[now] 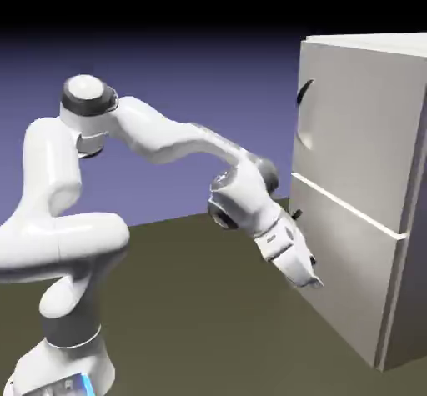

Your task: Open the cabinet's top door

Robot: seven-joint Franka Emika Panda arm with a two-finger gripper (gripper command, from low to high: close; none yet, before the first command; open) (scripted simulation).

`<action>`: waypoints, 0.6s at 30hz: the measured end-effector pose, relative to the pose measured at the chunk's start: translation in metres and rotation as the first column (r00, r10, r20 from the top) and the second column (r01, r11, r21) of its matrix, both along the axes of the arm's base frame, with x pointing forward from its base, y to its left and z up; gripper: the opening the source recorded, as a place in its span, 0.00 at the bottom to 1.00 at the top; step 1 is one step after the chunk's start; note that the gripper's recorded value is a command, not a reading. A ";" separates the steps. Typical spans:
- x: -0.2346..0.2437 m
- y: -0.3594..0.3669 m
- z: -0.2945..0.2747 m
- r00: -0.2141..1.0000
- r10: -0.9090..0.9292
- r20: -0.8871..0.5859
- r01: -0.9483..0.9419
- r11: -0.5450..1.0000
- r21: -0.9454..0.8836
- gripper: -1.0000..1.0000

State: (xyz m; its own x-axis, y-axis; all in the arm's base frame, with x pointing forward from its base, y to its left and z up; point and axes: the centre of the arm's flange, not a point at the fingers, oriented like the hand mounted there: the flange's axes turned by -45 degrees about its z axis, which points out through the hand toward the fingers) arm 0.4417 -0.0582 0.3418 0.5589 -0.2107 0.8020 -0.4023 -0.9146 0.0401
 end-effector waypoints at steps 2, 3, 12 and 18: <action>0.004 0.022 0.031 0.992 0.055 0.111 -0.051 0.998 -0.035 0.50; 0.004 0.035 0.047 0.982 0.087 0.168 -0.079 0.995 -0.054 0.50; -0.024 0.154 0.168 0.745 0.364 0.559 -0.297 0.931 -0.211 0.50; 0.026 0.152 0.168 0.745 0.364 0.559 -0.297 0.931 -0.211 0.00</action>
State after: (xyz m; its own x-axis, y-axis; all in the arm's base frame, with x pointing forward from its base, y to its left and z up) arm 0.4681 0.0937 0.5099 0.0000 0.0000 1.0000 -0.0524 -0.9986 0.0000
